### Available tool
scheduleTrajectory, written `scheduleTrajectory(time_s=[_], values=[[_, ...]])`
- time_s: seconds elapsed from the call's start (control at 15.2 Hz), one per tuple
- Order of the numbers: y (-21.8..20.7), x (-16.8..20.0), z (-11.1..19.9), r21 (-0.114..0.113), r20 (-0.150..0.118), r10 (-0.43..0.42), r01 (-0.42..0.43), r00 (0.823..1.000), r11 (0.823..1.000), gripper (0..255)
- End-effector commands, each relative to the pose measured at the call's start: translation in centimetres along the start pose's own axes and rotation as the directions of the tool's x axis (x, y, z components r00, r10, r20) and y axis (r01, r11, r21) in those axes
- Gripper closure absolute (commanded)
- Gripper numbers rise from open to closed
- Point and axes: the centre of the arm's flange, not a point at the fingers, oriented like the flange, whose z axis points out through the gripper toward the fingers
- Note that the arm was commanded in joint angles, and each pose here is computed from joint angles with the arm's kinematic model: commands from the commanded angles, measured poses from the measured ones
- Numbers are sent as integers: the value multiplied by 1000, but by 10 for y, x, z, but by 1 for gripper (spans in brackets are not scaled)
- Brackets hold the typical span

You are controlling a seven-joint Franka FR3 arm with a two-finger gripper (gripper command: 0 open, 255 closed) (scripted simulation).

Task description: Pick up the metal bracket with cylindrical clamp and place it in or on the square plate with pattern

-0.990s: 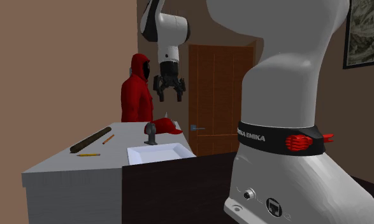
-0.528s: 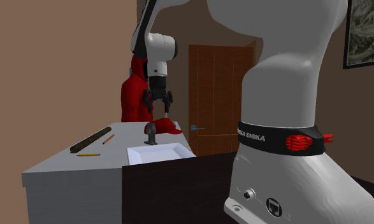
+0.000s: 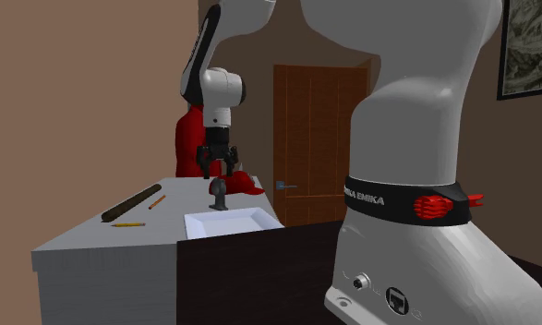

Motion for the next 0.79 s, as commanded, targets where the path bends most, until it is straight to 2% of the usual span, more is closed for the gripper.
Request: scheduleTrajectory(time_s=[0.0,0.2,0.73], values=[[0,1,12,0,-1,-1,1,1000,1000,0],[0,1,30,0,-1,-1,1,1000,1000,0],[0,1,30,0,-1,-1,1,1000,1000,0]])
